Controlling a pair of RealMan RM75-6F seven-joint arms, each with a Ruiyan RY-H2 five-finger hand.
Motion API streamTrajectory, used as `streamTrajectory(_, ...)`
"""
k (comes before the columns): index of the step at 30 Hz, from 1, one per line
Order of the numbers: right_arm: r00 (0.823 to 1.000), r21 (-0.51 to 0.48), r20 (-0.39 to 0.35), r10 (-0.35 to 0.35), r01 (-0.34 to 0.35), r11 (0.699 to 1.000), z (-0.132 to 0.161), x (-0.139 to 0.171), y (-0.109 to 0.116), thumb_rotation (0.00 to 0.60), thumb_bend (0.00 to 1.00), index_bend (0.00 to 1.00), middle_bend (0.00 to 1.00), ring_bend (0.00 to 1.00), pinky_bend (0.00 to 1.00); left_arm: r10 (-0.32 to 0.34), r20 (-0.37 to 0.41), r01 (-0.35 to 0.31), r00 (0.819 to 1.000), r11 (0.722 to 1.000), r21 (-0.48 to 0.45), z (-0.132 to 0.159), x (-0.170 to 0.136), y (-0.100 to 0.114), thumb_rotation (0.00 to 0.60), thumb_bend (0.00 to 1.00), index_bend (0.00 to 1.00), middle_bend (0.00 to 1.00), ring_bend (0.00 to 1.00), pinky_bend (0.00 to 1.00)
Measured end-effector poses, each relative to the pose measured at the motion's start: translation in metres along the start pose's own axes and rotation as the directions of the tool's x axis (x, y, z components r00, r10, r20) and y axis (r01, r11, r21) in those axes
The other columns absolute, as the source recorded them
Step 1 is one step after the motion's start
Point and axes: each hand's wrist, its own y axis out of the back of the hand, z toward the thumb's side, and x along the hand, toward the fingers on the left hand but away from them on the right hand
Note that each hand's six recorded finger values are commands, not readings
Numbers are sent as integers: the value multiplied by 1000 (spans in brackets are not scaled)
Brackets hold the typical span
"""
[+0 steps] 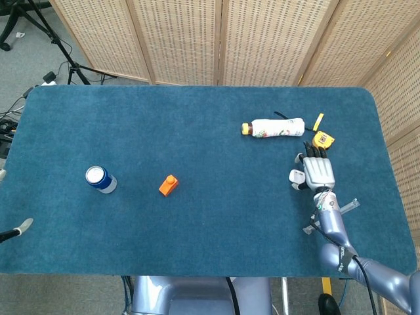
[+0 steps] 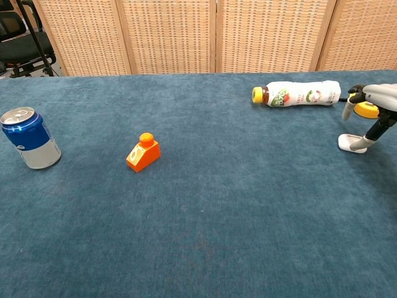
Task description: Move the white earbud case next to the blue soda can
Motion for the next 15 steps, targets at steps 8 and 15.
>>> streamTrajectory(8,998,31,33,52,-53,998,-10,-11,-14,600,247,372,0,0,0,4,17,-4,1000,1000,-7,2,2,0,600,0,0,0,0,0)
streamTrajectory(15,996,24,40,82,-83,996,-10,-15,-21,600,311,505,0,0,0,10,25,-9,1000,1000,-12,2,4,0,600,0,0,0,0,0)
